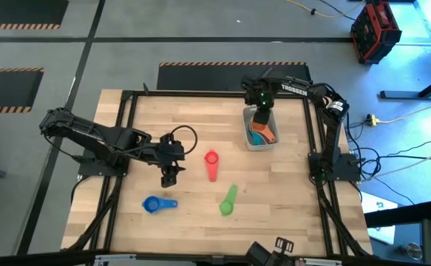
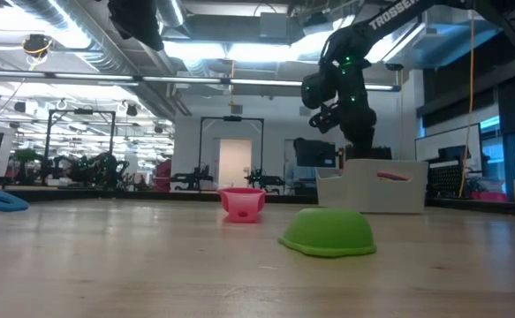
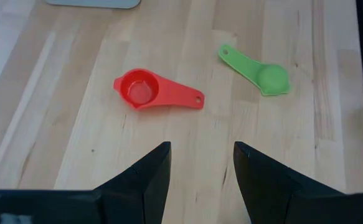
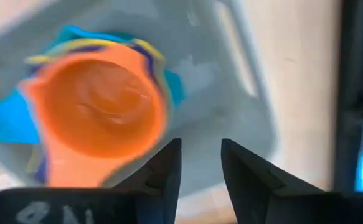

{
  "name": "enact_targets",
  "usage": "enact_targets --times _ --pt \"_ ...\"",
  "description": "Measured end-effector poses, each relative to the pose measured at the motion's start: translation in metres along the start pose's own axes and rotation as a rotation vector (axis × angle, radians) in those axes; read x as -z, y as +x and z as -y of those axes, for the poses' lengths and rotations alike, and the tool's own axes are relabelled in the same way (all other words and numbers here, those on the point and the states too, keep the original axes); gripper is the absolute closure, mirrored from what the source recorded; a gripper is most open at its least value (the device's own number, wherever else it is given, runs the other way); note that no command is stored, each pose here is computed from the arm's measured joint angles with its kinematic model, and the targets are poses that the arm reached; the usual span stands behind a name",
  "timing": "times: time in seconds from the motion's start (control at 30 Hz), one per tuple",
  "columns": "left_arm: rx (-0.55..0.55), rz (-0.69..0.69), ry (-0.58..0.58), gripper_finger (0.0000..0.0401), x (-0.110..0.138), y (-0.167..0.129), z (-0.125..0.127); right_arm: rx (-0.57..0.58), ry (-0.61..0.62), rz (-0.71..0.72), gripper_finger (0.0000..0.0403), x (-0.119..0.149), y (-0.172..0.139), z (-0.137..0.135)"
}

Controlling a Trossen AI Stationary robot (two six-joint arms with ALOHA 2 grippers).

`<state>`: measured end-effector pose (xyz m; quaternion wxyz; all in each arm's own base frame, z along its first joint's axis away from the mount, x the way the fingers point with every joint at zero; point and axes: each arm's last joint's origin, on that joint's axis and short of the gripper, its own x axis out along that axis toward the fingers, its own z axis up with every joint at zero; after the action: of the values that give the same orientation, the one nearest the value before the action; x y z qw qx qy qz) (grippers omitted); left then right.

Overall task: Nest measuring cups in basket
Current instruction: Stack the blue measuring cup on top of the orange measuring cup in the grey bin

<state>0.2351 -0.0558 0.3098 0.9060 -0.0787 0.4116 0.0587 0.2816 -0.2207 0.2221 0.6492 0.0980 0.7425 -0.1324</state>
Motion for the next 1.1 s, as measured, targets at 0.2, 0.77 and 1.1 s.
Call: enact_targets --times 0.2,0.77,1.1 --pt "0.031 -0.042 -0.021 0.0234 0.003 0.0 0.0 0.02 -0.024 -0.02 0.0284 0.004 -0.003 0.0" --pt "-0.028 -0.406 -0.545 0.0234 0.047 -0.016 0.025 -0.275 -0.244 0.428 0.0284 0.003 -0.068 -0.074" --pt "-0.098 -0.429 -0.647 0.0234 0.077 -0.021 0.067 -0.288 -0.471 0.437 0.0284 0.0 -0.068 -0.153"
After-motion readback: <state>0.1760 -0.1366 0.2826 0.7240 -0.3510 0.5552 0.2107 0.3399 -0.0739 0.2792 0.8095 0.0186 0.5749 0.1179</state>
